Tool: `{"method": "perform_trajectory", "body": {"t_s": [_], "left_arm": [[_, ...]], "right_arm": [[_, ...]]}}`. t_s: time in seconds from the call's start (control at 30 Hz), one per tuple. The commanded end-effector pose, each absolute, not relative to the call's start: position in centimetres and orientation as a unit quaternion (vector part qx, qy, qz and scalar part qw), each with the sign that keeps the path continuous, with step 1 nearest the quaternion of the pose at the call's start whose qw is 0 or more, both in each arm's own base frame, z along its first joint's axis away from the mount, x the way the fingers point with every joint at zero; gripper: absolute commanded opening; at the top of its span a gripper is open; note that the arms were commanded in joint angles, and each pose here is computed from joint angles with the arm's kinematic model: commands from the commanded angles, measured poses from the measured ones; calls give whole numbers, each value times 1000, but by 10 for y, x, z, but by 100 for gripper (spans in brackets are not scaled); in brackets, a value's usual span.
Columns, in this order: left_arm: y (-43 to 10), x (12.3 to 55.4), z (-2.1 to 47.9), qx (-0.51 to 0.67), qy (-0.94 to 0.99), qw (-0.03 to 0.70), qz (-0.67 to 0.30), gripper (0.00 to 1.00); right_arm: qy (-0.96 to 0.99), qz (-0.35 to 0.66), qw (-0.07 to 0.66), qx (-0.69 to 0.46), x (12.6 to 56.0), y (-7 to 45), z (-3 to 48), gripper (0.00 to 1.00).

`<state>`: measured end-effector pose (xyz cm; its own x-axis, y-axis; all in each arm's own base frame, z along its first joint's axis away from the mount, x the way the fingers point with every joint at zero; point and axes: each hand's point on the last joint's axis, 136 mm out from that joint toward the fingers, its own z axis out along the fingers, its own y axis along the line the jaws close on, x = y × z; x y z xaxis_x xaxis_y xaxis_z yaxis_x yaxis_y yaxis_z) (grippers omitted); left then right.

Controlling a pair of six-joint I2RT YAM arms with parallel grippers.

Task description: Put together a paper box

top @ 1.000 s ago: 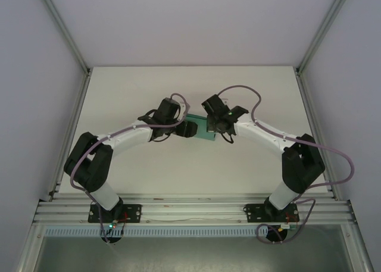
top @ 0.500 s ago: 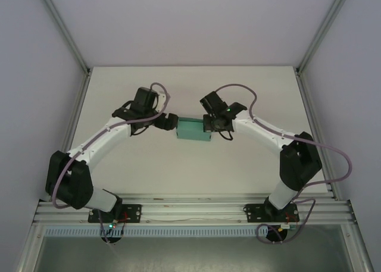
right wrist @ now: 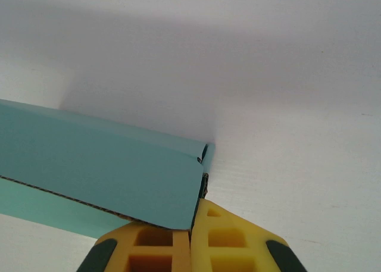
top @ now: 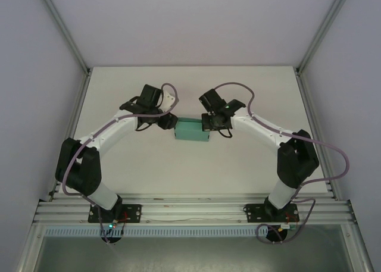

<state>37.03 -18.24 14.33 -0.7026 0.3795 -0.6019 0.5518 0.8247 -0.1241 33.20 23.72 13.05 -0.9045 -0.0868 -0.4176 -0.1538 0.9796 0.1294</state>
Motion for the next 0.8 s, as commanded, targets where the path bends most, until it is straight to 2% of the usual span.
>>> {"method": "perform_trajectory", "body": {"t_s": [0.0,0.13,0.2,0.4,0.57,0.63,0.7,0.77], "left_arm": [[-185,374,149,271,905,294,-147,43],[-186,375,145,272,906,288,-148,39],[-189,374,143,275,905,284,-155,33],[-188,378,139,277,904,288,-149,29],[-191,380,145,268,905,293,-156,13],[-194,376,148,261,906,287,-167,12],[-199,373,151,228,913,282,-186,0],[-205,365,149,198,921,260,-209,0]], "right_arm": [[990,50,103,-82,296,225,89,0],[990,48,106,-81,297,225,89,0],[990,49,104,-81,296,225,88,0],[989,51,106,-85,296,226,89,0],[990,47,98,-86,295,225,85,0],[991,43,95,-86,294,223,84,0],[992,27,102,-76,296,217,83,0],[991,15,107,-74,295,214,81,0]]}}
